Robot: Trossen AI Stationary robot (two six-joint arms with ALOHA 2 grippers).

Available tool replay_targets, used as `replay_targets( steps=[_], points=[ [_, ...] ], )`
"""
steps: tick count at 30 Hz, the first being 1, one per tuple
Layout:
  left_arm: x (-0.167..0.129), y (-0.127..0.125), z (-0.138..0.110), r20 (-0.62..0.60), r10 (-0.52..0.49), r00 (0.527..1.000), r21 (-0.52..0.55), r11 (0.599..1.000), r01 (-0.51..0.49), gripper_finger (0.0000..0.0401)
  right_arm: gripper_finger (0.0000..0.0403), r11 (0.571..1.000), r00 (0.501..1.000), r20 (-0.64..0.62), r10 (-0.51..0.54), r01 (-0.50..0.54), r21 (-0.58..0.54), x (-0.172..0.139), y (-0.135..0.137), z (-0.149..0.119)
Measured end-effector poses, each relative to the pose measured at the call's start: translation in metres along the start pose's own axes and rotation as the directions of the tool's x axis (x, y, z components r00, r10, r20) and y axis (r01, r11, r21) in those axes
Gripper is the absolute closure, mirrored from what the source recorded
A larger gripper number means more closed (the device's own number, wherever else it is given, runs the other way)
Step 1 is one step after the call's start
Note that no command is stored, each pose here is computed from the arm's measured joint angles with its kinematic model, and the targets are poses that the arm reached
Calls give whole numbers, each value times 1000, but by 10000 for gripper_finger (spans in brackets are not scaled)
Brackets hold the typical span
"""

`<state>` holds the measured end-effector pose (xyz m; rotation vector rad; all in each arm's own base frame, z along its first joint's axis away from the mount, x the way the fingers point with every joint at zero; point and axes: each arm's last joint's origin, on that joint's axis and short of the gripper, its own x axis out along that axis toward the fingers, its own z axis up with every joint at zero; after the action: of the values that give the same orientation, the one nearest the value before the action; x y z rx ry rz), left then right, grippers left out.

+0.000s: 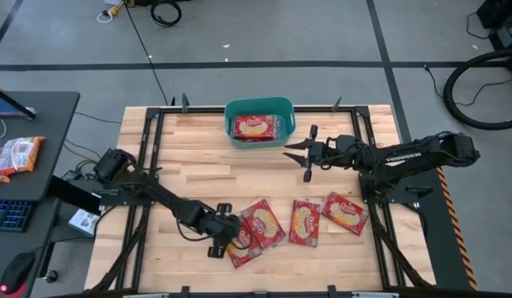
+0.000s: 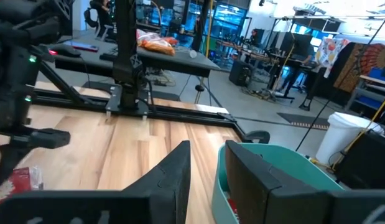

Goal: Sort popcorn bags into baskets
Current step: Put the red popcorn bag into the bin

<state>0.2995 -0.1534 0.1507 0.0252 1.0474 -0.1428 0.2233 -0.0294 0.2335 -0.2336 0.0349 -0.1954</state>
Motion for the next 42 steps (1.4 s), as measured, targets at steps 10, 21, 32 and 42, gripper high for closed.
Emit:
replay_targets(
  steps=[10, 21, 32, 42],
  points=[
    [9, 31, -24, -116, 98, 988, -317, 939, -130, 235, 298, 999, 999, -43, 11, -9, 45, 0, 1, -4],
    [-21, 46, -25, -436, 365, 822, -352, 772, -530, 235, 298, 995, 997, -77, 24, -17, 99, 0, 3, -7],
    [-36, 16, 0, -344, 332, 878, -6, 934, -356, 234, 298, 993, 989, -129, 73, -60, 98, -1, 12, -12],
    [-14, -11, -15, -320, 417, 851, 212, 907, -365, 161, 298, 992, 989, -126, 77, -63, 110, -2, 15, -11]
  ],
)
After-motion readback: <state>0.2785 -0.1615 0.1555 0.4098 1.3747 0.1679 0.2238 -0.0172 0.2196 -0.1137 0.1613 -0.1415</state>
